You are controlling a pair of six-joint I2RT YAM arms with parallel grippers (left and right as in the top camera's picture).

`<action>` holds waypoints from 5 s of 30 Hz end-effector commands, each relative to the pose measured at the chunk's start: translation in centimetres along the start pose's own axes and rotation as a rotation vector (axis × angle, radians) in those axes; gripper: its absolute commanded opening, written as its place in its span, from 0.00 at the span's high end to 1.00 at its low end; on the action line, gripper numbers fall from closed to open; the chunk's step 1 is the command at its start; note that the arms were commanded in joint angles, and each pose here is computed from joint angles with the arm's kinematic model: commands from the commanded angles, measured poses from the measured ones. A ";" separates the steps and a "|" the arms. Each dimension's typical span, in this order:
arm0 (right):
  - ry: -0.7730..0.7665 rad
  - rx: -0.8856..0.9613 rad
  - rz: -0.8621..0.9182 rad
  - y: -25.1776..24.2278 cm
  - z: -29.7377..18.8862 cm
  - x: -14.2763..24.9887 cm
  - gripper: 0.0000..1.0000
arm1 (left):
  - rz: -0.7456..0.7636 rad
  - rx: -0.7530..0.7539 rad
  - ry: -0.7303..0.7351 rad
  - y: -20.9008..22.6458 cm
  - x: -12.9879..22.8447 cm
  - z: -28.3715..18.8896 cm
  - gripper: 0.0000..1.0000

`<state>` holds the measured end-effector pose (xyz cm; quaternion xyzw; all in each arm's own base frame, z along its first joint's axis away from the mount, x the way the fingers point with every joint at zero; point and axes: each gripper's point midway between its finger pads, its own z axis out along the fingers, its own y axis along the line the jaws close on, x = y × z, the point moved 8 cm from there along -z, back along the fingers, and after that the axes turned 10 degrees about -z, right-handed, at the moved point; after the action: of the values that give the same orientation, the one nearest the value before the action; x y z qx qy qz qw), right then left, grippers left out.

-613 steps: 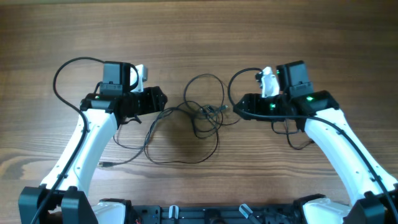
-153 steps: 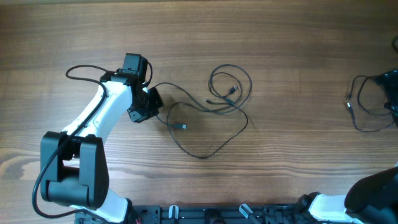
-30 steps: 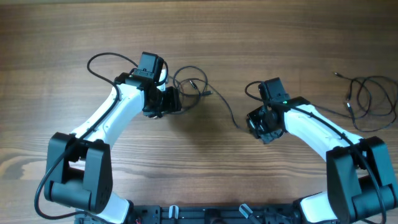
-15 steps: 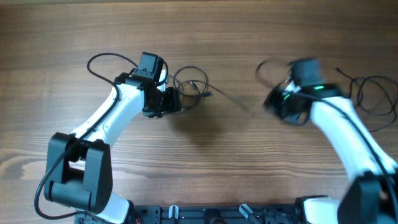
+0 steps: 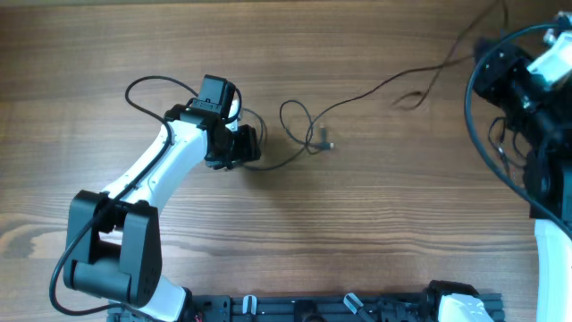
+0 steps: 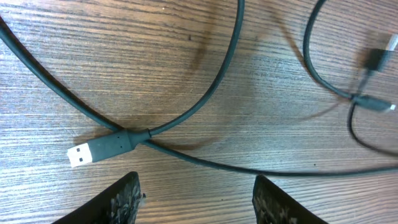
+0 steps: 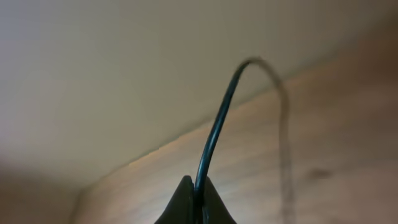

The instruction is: Untangle cables

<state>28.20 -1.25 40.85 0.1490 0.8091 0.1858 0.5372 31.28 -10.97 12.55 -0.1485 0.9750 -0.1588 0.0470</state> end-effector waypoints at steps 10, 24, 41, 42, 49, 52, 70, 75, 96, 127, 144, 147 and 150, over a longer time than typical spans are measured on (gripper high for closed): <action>-0.224 0.656 0.396 -12.1 -3.1 -2.1 0.96 | 0.019 0.000 -0.016 -0.2 0.1 -0.6 0.41; 0.428 0.642 0.456 -21.5 6.8 6.5 0.00 | 0.018 0.000 -0.015 -0.1 0.1 -0.6 0.41; 0.932 0.108 0.149 -12.6 12.1 14.4 0.00 | 0.021 0.006 -0.025 -0.2 -0.1 -0.6 0.41; 0.956 0.077 0.104 -11.1 12.5 15.1 0.00 | 0.021 -0.001 -0.029 -0.2 -0.1 -0.6 0.42; 1.041 -0.016 -0.232 -1.0 14.3 20.5 0.00 | -0.233 -0.200 -0.137 4.5 -2.1 -1.6 0.46; 1.010 0.040 -0.279 2.3 14.9 22.9 0.00 | -0.315 -0.212 -0.137 6.4 -2.7 -2.2 0.43; 0.991 0.232 -0.173 7.0 18.6 37.0 0.27 | -0.501 -0.256 -0.115 11.9 -3.5 -3.9 0.00; 0.940 0.336 -0.040 6.7 18.9 37.1 0.67 | -0.503 -0.259 -0.107 11.9 -3.3 -3.9 0.00; 0.912 0.441 0.036 7.0 17.9 38.2 0.96 | -0.505 -0.221 -0.084 11.5 -3.2 -3.8 0.00; 0.892 0.214 -0.107 8.4 18.5 34.1 0.32 | -0.502 -0.216 -0.095 11.5 -3.4 -3.8 0.00; 0.977 0.270 -0.058 7.1 19.4 37.4 0.94 | -0.503 -0.218 -0.092 11.5 -3.3 -3.8 0.00; 0.998 0.301 -0.095 6.6 19.0 37.5 0.96 | -0.503 -0.218 -0.091 11.5 -3.3 -3.8 0.00; 1.017 0.371 -0.158 5.3 18.3 37.4 0.96 | -0.503 -0.218 -0.091 11.5 -3.3 -3.8 0.00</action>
<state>31.71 23.43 7.51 0.0883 0.9893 0.0954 0.0666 30.73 1.51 11.95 -0.3951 0.9171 -0.0468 0.0238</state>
